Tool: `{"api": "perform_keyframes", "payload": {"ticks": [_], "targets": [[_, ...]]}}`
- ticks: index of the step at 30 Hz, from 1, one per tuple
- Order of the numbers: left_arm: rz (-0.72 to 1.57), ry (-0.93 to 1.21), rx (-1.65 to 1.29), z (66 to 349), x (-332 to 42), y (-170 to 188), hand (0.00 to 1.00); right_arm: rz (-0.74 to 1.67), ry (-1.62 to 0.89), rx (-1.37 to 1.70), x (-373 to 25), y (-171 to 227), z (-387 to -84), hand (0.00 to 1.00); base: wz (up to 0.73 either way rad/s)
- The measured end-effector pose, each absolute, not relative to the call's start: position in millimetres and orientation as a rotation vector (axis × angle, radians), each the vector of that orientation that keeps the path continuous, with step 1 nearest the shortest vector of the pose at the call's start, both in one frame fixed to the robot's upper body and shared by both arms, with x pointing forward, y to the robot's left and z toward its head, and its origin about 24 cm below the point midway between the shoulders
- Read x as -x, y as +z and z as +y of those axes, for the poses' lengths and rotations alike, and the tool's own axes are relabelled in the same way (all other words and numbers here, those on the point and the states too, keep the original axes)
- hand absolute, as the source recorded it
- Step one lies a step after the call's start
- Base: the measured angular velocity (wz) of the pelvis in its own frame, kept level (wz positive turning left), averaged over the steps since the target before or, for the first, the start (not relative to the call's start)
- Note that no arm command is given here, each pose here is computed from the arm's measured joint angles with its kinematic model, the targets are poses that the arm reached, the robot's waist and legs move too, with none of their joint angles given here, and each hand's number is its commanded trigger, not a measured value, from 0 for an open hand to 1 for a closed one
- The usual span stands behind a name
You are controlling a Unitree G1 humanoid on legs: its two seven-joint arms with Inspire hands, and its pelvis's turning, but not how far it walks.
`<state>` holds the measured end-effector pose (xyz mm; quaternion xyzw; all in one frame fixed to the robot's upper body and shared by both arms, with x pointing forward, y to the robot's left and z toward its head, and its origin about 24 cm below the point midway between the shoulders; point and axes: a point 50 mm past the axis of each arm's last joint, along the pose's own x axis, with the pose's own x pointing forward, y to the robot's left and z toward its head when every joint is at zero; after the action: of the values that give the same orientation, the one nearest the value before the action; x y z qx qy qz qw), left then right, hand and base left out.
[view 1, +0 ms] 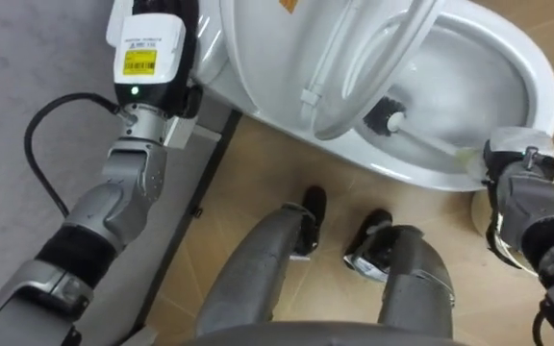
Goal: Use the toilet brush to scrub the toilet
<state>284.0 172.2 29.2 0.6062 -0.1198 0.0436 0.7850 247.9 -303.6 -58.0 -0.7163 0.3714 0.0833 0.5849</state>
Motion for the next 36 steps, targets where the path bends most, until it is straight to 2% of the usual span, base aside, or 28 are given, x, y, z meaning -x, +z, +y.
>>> {"api": "perform_keyframes", "payload": {"ticks": [2,7,13,16,19,29,36], "targets": [[-0.269,0.085,-1.289,170,-284,30,0.00,0.892,0.171,1.607,-246,-58,-311,1.00,0.02],[-0.307,0.082,-1.305,174,-285,36,0.00,1.000,0.031,1.221,-241,-59,-323,1.00,0.08],[-0.366,0.124,-1.345,180,-289,46,0.00,0.887,-0.154,1.017,-279,-18,-334,1.00,-0.07],[-0.375,0.125,-1.354,182,-290,47,0.00,0.834,-0.160,1.086,-293,0,-339,1.00,0.00],[-0.378,0.127,-1.418,190,-290,46,0.00,0.817,-0.138,1.132,-296,3,-337,1.00,0.00],[-0.377,0.131,-1.419,191,-294,47,0.00,0.772,-0.082,1.275,-304,9,-331,1.00,-0.03],[-0.406,0.088,-1.396,181,-298,51,0.00,0.761,0.082,1.592,-302,4,-326,1.00,0.00]]}}
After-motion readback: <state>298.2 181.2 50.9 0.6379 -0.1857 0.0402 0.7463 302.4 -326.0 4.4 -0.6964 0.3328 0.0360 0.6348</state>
